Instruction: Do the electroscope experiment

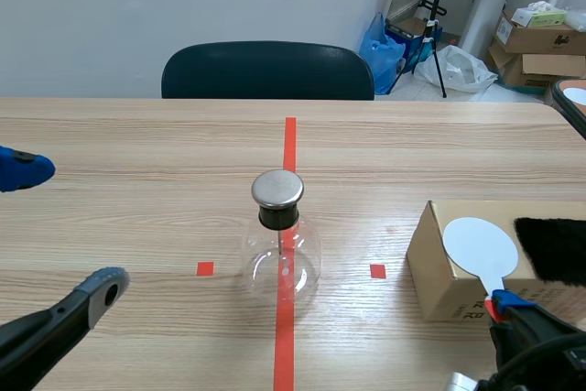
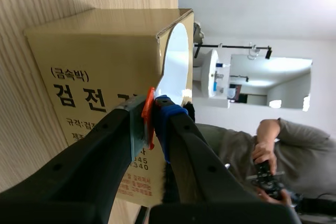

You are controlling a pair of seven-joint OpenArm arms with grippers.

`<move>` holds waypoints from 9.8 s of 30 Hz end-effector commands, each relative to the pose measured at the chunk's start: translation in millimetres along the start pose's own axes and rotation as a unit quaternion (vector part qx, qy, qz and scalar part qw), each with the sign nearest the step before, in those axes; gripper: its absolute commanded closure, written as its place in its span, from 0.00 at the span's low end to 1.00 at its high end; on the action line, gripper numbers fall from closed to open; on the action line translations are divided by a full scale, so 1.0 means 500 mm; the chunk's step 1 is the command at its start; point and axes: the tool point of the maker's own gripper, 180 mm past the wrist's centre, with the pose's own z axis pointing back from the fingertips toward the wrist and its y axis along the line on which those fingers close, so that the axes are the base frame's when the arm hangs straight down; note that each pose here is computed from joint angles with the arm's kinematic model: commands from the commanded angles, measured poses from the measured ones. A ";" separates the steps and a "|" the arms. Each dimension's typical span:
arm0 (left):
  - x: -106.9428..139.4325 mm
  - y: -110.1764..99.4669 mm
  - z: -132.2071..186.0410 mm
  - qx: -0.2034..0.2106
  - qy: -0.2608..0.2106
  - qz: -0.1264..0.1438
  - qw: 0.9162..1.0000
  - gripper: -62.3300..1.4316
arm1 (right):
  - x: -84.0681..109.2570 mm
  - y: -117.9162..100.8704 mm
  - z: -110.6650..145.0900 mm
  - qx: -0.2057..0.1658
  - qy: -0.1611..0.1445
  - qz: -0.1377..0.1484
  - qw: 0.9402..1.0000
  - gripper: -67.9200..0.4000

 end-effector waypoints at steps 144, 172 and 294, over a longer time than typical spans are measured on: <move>-0.281 0.037 -0.261 -0.128 -0.012 0.077 0.989 0.93 | 0.179 -0.175 -0.127 -0.146 -0.039 0.063 0.987 0.98; -0.281 0.037 -0.261 -0.128 -0.012 0.076 0.989 0.93 | 0.179 -0.174 -0.127 -0.146 -0.038 0.063 0.987 0.98; -0.281 0.037 -0.261 -0.128 -0.012 0.076 0.989 0.93 | 0.070 -0.184 -0.117 -0.154 0.113 0.040 0.981 0.98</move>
